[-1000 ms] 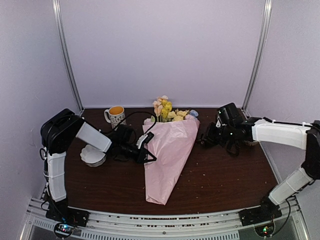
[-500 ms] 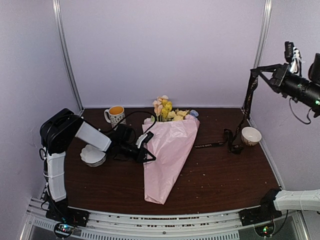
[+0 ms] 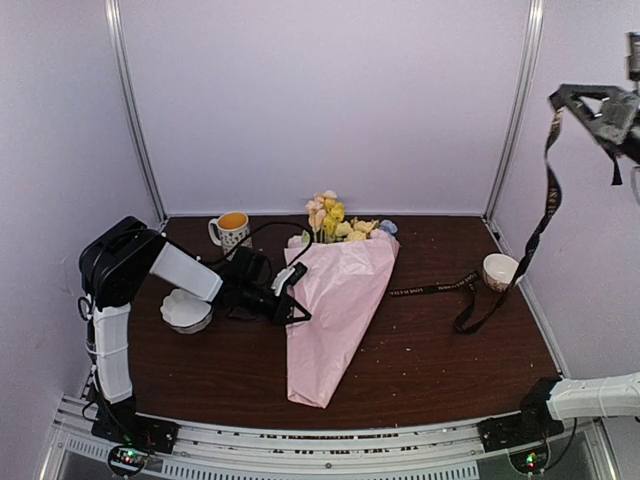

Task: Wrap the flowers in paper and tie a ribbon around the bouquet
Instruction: Place the ribbon at the center of the board, then pick up the folded bouquet from the center of the board.

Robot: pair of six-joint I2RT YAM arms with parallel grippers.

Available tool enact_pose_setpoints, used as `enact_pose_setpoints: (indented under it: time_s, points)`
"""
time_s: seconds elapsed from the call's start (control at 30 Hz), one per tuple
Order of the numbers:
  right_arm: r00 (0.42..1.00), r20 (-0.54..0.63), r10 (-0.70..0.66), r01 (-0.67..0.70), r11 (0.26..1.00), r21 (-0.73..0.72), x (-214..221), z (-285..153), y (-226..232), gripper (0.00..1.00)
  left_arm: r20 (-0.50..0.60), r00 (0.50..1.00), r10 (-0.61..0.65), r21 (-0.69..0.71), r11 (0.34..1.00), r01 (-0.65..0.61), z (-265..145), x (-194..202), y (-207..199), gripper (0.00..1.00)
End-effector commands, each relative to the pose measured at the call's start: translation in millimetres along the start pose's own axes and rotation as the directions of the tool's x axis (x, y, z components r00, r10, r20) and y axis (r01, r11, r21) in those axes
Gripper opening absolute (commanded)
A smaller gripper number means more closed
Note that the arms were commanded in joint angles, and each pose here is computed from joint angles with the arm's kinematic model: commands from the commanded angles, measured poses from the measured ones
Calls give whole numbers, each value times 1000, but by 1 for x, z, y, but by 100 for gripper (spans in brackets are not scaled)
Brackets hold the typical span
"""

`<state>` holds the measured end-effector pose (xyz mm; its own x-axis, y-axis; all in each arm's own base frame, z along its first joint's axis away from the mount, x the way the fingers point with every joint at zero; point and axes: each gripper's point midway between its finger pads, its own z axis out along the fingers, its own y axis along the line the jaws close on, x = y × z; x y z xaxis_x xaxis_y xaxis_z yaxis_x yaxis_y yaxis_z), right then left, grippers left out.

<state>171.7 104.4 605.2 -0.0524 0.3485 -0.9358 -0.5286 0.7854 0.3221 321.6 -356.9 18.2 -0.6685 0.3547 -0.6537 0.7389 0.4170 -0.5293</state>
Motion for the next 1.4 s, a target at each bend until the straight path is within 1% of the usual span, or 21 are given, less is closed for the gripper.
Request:
enact_pose_setpoints:
  time_s: [0.0,0.1,0.2,0.3,0.33,0.37,0.4,0.43,0.5,0.57,0.6,0.63,0.67,0.73,0.77,0.83,0.93,1.03,1.1,1.27,1.37]
  points:
    - [900,-434,48,-121,982,-142,169,96,24,0,-114,987,-114,-165,982,94,-5,47,41,0]
    - [846,-533,-14,-131,964,-233,244,116,61,0,-113,987,-113,-164,982,94,-5,47,40,0]
    - [778,-613,-136,-107,933,-343,312,121,108,0,-114,987,-113,-158,983,94,-4,47,40,0]
    - [645,-700,-306,-30,905,-424,385,116,143,3,-114,987,-116,-154,983,97,-3,46,41,0]
    - [580,-736,-348,-3,903,-430,409,114,147,9,-114,987,-114,-153,984,96,-3,46,40,0]
    - [514,-760,-398,36,895,-444,429,112,149,20,-112,987,-115,-154,983,97,-3,46,41,0]
    - [436,-788,-435,80,891,-448,447,108,146,36,-114,987,-114,-153,984,96,-3,47,40,0]
    - [375,-808,-454,136,889,-437,460,108,139,47,-114,987,-114,-152,984,96,-3,47,40,0]
    - [318,-834,-451,220,891,-397,473,110,124,68,-115,987,-114,-152,984,96,-3,48,40,0]
    - [310,-852,-422,272,898,-346,479,111,108,85,-116,986,-117,-154,983,98,-3,49,41,0]
    - [329,-857,-397,290,906,-308,478,113,100,94,-116,986,-116,-155,983,97,-3,49,41,0]
    - [351,-865,-359,300,918,-260,477,113,89,99,-118,986,-115,-153,984,97,-3,50,40,0]
    - [373,-875,-308,291,935,-205,477,114,78,100,-118,986,-115,-153,984,97,-3,50,40,0]
    - [424,-894,-144,203,977,-62,479,115,57,100,-117,986,-117,-150,984,99,-3,51,40,0]
    - [433,-900,-58,151,988,9,483,113,44,100,-116,986,-116,-150,984,98,-3,50,40,0]
    - [462,-877,128,9,989,148,497,114,24,99,-116,987,-115,-148,984,97,-3,50,40,0]
    - [455,-799,394,-231,918,322,516,116,-3,94,-118,986,-115,-146,984,97,-3,50,39,0]
    - [439,-692,574,-430,810,399,529,122,-22,91,-117,986,-115,-147,984,97,-3,50,39,0]
    - [421,-659,624,-500,765,405,537,125,-27,90,-117,986,-117,-149,984,99,-3,50,40,0]
    - [339,-670,660,-527,723,447,573,127,-29,90,-117,986,-120,-149,984,102,-3,51,40,0]
    - [309,-654,691,-578,682,447,587,135,-27,86,-119,986,-121,-150,983,102,-3,52,40,0]
